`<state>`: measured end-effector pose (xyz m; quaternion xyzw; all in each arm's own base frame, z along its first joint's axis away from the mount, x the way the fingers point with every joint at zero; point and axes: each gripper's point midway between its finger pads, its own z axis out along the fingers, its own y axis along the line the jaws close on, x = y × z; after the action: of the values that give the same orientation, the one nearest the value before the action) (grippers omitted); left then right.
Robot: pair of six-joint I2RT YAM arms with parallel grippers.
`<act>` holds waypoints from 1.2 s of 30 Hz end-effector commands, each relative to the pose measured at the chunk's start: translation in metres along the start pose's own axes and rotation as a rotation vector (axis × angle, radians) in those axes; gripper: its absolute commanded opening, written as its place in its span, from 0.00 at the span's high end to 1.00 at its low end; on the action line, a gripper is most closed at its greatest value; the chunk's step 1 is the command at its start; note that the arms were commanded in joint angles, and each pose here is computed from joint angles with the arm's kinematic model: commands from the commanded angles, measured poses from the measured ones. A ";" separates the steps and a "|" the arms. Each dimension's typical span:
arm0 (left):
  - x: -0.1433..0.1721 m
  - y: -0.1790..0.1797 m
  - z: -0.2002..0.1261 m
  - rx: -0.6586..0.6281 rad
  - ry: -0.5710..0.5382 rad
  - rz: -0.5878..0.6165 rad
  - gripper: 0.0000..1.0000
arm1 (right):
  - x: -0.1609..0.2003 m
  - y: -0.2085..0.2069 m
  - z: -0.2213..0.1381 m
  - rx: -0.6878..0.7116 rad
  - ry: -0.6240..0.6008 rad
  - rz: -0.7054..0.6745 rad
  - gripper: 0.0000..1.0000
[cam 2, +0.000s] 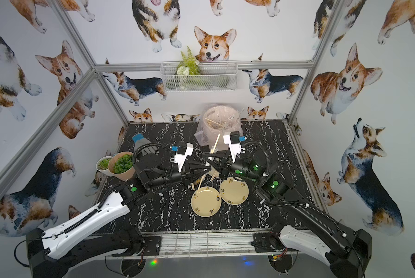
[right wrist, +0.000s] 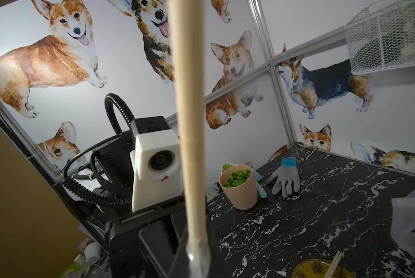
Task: Remove the packaging of disposable chopsticks
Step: Remove the packet bag from the disposable chopsticks.
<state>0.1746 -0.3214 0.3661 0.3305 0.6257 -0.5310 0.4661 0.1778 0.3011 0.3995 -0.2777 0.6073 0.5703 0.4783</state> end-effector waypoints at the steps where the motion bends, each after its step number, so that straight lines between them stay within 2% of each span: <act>1: -0.088 0.022 -0.030 -0.199 -0.394 0.058 1.00 | 0.050 0.010 0.000 -0.092 0.212 0.124 0.97; 4: -0.090 0.021 -0.030 -0.196 -0.391 0.072 1.00 | 0.056 0.016 0.003 -0.114 0.221 0.139 0.92; 5: -0.090 0.019 -0.027 -0.177 -0.374 0.079 1.00 | 0.055 0.017 0.002 -0.112 0.223 0.131 0.88; 6: -0.087 0.017 -0.022 -0.159 -0.348 0.080 1.00 | 0.050 0.017 0.000 -0.088 0.216 0.109 0.78; 7: -0.084 0.015 -0.018 -0.139 -0.327 0.081 1.00 | 0.048 0.015 -0.001 -0.068 0.212 0.092 0.73; 9: -0.075 0.012 -0.009 -0.097 -0.266 0.077 1.00 | 0.029 0.016 -0.008 -0.013 0.182 -0.006 0.48; 11: -0.064 0.009 0.001 -0.061 -0.190 0.070 1.00 | 0.013 0.017 -0.013 0.025 0.160 -0.074 0.31; 15: -0.048 0.003 0.010 0.008 -0.109 0.066 1.00 | -0.022 0.016 -0.018 0.049 0.120 -0.118 0.22; 24: -0.034 -0.009 0.012 0.097 -0.063 0.089 1.00 | -0.059 0.001 -0.010 0.099 0.108 -0.143 0.22; 27: -0.028 -0.014 0.013 0.137 -0.036 0.093 1.00 | -0.066 -0.001 -0.005 0.100 0.100 -0.144 0.35; 29: -0.025 -0.014 0.014 0.137 -0.016 0.088 1.00 | -0.066 0.004 -0.002 0.064 0.108 -0.144 0.51; 30: -0.025 -0.014 0.014 0.135 -0.016 0.088 1.00 | -0.065 0.006 0.000 0.044 0.117 -0.139 0.56; 33: -0.031 -0.015 0.012 0.127 -0.031 0.093 1.00 | -0.059 0.009 0.004 0.001 0.146 -0.111 0.59; 36: -0.037 -0.016 0.012 0.125 -0.047 0.099 1.00 | -0.054 0.010 0.005 -0.019 0.158 -0.089 0.69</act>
<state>0.1782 -0.3351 0.3929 0.3704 0.5820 -0.5513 0.4692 0.2010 0.2937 0.4501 -0.3374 0.6391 0.5111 0.4653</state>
